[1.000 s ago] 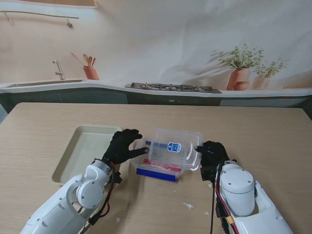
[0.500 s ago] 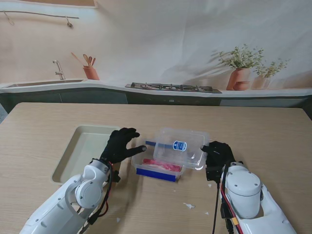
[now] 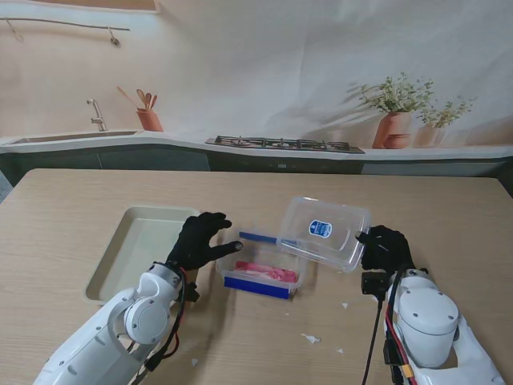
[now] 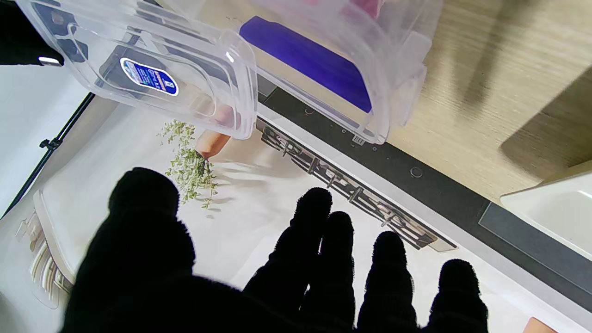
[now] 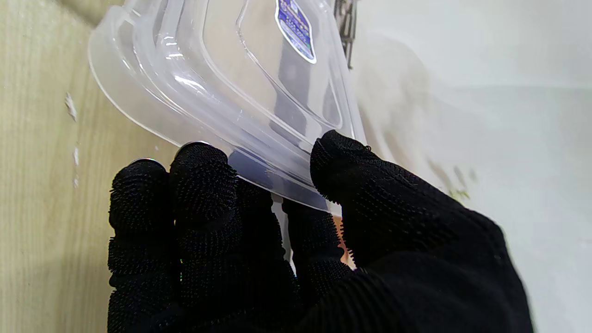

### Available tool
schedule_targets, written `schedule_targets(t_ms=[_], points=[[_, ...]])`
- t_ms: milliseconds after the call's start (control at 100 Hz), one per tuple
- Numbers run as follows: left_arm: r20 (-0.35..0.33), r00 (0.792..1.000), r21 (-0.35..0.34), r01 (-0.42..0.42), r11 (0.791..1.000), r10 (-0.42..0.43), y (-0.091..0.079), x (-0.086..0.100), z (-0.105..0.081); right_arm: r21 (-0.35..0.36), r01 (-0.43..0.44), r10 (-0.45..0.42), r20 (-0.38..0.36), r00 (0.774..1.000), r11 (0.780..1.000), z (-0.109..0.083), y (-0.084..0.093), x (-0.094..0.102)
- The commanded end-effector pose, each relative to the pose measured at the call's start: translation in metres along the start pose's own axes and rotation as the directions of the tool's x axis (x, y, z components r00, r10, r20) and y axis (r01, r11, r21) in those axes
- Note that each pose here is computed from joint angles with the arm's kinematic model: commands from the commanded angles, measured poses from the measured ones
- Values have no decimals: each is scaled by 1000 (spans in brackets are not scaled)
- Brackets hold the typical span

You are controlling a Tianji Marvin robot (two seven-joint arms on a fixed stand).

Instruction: Separate the bacon slices onto the tray

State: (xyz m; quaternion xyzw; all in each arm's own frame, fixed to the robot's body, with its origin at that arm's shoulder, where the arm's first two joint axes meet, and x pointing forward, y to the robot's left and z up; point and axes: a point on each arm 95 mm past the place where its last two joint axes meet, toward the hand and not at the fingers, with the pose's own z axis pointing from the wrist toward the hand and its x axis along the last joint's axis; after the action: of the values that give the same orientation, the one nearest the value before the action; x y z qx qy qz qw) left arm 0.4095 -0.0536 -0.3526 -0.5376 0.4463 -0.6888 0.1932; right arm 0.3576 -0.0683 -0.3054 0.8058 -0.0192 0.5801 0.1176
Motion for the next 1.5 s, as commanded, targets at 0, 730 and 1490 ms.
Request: schedule_targets(t_ms=[0, 730, 1490], points=[[-4, 1000, -16, 6, 1000, -7, 3, 4, 0, -12, -19, 19, -19, 1000, 1000, -5, 7, -2], [4, 1000, -28, 6, 1000, -6, 6, 4, 0, -257, -37, 44, 22, 999, 966, -1, 50, -61], [7, 1000, -23, 6, 1000, -6, 4, 2, -1, -249, 98, -68, 127, 990, 964, -32, 69, -92]])
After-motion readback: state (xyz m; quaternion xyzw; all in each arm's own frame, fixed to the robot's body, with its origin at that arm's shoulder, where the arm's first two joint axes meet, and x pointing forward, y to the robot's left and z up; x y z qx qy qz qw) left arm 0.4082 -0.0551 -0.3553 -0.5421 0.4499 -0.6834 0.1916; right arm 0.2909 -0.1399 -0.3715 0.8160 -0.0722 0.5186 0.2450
